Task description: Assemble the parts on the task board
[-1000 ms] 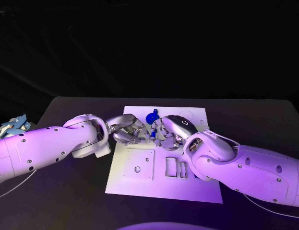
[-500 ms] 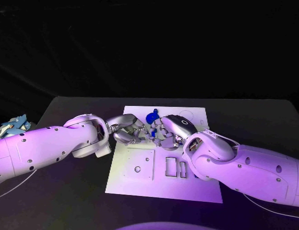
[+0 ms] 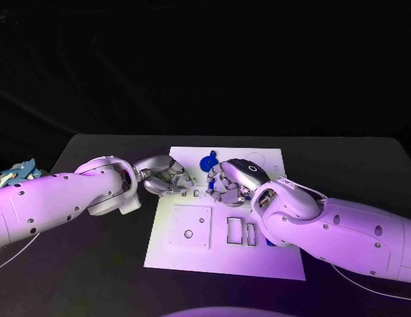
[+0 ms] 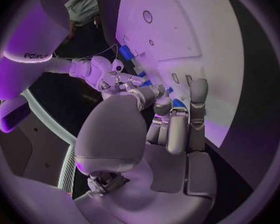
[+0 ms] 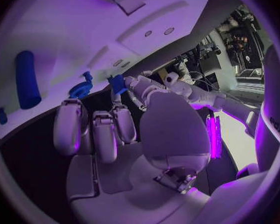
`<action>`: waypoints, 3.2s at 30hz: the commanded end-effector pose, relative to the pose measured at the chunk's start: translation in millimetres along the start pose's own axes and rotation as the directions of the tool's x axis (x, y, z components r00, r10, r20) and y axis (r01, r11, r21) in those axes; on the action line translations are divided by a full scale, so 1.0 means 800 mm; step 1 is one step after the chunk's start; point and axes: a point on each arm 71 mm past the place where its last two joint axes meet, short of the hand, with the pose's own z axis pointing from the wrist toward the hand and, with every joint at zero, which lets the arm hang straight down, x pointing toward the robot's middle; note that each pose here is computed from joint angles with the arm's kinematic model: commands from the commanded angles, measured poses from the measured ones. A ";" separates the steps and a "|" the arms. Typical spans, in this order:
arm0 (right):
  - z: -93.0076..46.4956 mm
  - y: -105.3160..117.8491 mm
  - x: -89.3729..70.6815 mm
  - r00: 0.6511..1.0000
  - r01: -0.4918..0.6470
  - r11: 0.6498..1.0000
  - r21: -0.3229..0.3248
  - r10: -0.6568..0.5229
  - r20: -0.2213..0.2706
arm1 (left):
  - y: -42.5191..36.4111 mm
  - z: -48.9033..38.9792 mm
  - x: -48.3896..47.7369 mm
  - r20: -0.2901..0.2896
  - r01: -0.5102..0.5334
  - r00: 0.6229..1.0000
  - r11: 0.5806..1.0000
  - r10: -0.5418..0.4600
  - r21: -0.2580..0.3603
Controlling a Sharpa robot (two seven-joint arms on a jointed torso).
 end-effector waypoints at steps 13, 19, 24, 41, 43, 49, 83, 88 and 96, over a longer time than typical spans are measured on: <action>0.023 0.003 0.018 0.999 0.033 0.999 0.004 -0.033 -0.025 | 0.0032 -0.013 -0.039 0.244 0.275 0.927 0.959 -0.285 0.074; 0.030 0.003 0.028 0.998 0.053 0.998 0.016 -0.052 -0.047 | -0.0046 -0.015 -0.046 0.337 0.419 0.829 0.895 -0.447 0.156; 0.033 0.004 0.033 0.996 0.064 0.998 0.020 -0.062 -0.062 | -0.0091 -0.019 -0.055 0.398 0.538 0.702 0.806 -0.590 0.246; 0.035 0.008 0.038 0.991 0.102 0.994 0.027 -0.100 -0.093 | -0.0185 -0.021 -0.065 0.419 0.610 0.583 0.716 -0.696 0.341; 0.035 0.009 0.039 0.990 0.106 0.994 0.029 -0.102 -0.097 | -0.0185 -0.021 -0.065 0.419 0.611 0.582 0.715 -0.697 0.341; 0.035 0.009 0.039 0.989 0.112 0.993 0.032 -0.108 -0.105 | -0.0188 -0.020 -0.065 0.415 0.613 0.582 0.712 -0.699 0.341; 0.034 0.008 0.039 0.990 0.107 0.994 0.027 -0.104 -0.098 | -0.0164 -0.020 -0.065 0.409 0.622 0.583 0.709 -0.702 0.331; 0.034 0.008 0.039 0.990 0.106 0.994 0.026 -0.103 -0.096 | -0.0156 -0.020 -0.065 0.410 0.623 0.583 0.709 -0.702 0.329; 0.034 0.007 0.039 0.990 0.104 0.994 0.024 -0.101 -0.098 | -0.0148 -0.020 -0.066 0.409 0.624 0.583 0.709 -0.702 0.327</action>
